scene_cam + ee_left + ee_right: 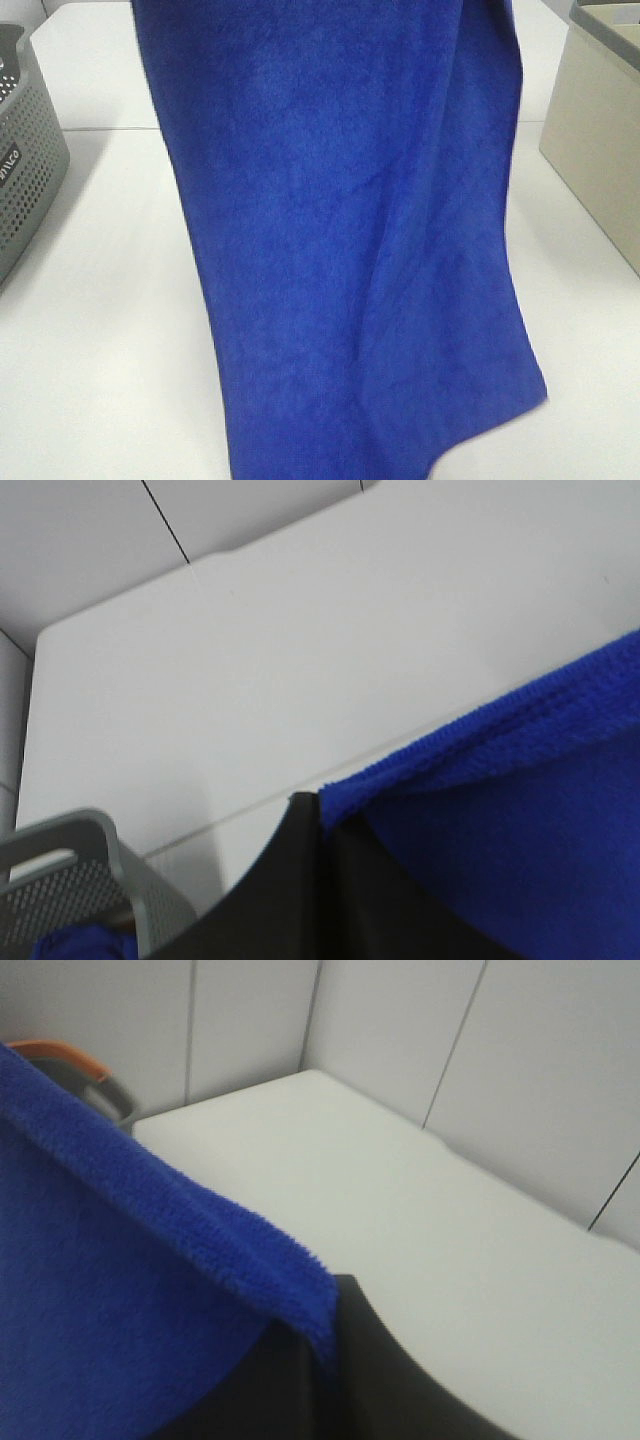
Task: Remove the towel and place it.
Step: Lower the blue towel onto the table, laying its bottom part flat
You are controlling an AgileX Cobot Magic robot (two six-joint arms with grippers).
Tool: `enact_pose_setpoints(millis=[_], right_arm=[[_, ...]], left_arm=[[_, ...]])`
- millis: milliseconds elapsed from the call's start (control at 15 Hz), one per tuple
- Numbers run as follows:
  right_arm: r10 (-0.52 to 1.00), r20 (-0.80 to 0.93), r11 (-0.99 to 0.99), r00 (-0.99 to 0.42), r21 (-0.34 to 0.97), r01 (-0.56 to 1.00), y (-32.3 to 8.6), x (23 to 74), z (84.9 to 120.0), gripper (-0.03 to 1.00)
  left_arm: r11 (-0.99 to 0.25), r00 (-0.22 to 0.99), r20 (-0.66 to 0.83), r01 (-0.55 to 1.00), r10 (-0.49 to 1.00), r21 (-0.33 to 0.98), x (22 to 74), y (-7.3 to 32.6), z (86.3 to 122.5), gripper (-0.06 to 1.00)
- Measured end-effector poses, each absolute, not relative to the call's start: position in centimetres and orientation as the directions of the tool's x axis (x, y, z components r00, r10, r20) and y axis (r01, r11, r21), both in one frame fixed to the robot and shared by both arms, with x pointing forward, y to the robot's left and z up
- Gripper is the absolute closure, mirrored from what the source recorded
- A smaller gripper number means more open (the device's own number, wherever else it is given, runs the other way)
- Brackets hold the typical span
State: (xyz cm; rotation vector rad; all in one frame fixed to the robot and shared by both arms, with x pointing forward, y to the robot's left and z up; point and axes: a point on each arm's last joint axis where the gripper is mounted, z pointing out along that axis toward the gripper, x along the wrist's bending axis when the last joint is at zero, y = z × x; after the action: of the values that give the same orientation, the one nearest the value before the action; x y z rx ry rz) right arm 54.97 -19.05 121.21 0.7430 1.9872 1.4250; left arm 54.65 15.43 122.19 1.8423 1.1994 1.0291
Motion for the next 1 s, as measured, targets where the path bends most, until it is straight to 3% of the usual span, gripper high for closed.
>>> enact_pose_setpoints(millis=[200, 267, 467, 600, 733, 1000], right_arm=[[0.743, -0.171, 0.200, -0.648, 0.979, -0.029, -17.5, 62.3, 120.8, 0.97], [0.738, -0.204, 0.150, -0.643, 0.979, -0.140, -16.6, 66.0, 121.5, 0.97], [0.751, -0.251, 0.042, -0.610, 0.941, -0.336, -15.5, 71.1, 123.3, 0.97], [0.761, -0.280, 0.014, -0.586, 0.909, -0.416, -15.2, 72.8, 123.4, 0.97], [0.760, -0.284, 0.032, -0.584, 0.914, -0.404, -15.1, 73.3, 122.8, 0.97], [0.748, -0.267, 0.041, -0.608, 0.933, -0.359, -15.0, 73.3, 122.4, 0.97]], left_arm=[[-0.251, 0.212, 0.200, 0.254, 0.957, 0.934, 61.6, 16.7, 119.7, 0.94], [-0.236, 0.204, 0.195, 0.206, 0.959, 0.950, 64.5, 17.2, 118.6, 0.94], [-0.227, 0.175, 0.228, -0.022, 0.958, 0.974, 71.4, 17.4, 119.3, 0.94], [-0.300, 0.104, 0.312, -0.114, 0.944, 0.947, 73.8, 17.4, 120.9, 0.94], [-0.376, 0.062, 0.382, -0.081, 0.922, 0.923, 74.1, 17.4, 121.7, 0.94], [-0.383, 0.124, 0.378, 0.014, 0.917, 0.924, 73.1, 17.2, 122.2, 0.94]])
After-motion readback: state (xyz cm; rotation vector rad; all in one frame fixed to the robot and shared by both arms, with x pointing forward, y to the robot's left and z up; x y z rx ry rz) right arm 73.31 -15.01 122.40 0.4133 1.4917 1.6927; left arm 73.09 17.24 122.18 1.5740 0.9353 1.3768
